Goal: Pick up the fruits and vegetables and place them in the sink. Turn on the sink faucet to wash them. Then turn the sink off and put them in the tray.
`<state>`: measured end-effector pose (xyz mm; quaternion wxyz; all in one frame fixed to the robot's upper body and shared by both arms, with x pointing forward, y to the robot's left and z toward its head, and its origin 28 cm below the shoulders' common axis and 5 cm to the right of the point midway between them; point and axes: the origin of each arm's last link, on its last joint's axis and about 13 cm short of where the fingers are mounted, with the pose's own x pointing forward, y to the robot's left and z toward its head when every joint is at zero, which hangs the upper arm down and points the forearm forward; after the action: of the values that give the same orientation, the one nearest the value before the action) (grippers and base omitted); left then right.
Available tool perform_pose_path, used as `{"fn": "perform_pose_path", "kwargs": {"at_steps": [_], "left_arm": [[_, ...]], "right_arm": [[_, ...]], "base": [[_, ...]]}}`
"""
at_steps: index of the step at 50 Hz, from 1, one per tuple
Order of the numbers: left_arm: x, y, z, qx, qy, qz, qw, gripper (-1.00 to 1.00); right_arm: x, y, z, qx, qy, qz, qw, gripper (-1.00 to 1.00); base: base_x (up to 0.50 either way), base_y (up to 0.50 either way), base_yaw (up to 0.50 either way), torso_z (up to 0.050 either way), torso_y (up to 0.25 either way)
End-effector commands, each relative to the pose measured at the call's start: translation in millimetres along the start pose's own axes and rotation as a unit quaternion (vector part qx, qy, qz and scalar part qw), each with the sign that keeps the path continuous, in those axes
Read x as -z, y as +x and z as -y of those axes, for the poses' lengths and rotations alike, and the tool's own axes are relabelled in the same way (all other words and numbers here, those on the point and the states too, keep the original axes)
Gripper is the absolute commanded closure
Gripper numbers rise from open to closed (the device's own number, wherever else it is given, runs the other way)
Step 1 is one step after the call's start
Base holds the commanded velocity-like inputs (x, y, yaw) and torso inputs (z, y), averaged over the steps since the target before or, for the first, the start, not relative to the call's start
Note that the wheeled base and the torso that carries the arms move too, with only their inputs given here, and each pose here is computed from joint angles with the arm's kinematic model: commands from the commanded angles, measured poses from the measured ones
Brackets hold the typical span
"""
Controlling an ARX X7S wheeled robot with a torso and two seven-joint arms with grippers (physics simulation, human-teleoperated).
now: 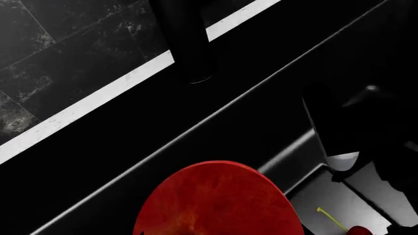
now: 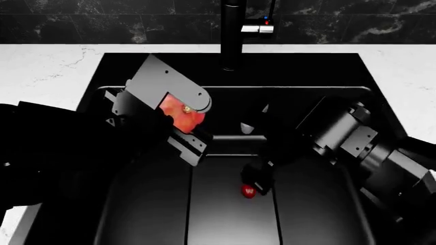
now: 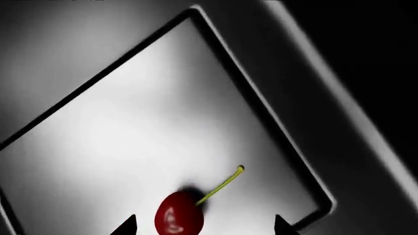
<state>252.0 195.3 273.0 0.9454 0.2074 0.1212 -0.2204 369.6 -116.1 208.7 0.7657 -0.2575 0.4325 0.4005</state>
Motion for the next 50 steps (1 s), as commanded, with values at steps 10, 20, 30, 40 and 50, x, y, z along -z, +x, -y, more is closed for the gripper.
{"fn": "perform_pose_path", "kwargs": {"at_steps": [10,20,30,40,50], "left_arm": [[-0.5,-2.4,-2.1,-0.007,-0.004,0.004,1.0,1.0],[0.1,-0.9,-2.6,-0.007,-0.004,0.002,1.0,1.0],[0.4,0.2,-2.9,-0.008,-0.004,0.0,1.0,1.0],[0.6,-0.3,-2.8,-0.007,-0.003,-0.002,1.0,1.0],[1.1,0.2,-2.9,-0.006,-0.003,-0.003,1.0,1.0]], "right_arm": [[-2.6,31.0,0.9,-0.039,0.001,-0.02,0.999,-1.0],[2.5,41.5,1.4,-0.055,0.016,-0.052,0.997,-1.0],[5.3,41.4,1.1,-0.057,0.03,-0.069,0.996,-1.0],[8.8,45.8,1.3,-0.066,0.046,-0.095,0.992,-1.0],[9.4,51.1,2.0,-0.071,0.047,-0.103,0.991,-1.0]], "base": [[0.0,0.0,0.0,0.0,0.0],[0.0,0.0,0.0,0.0,0.001],[0.0,0.0,0.0,0.0,0.0],[0.0,0.0,0.0,0.0,0.001],[0.0,0.0,0.0,0.0,0.0]]}}
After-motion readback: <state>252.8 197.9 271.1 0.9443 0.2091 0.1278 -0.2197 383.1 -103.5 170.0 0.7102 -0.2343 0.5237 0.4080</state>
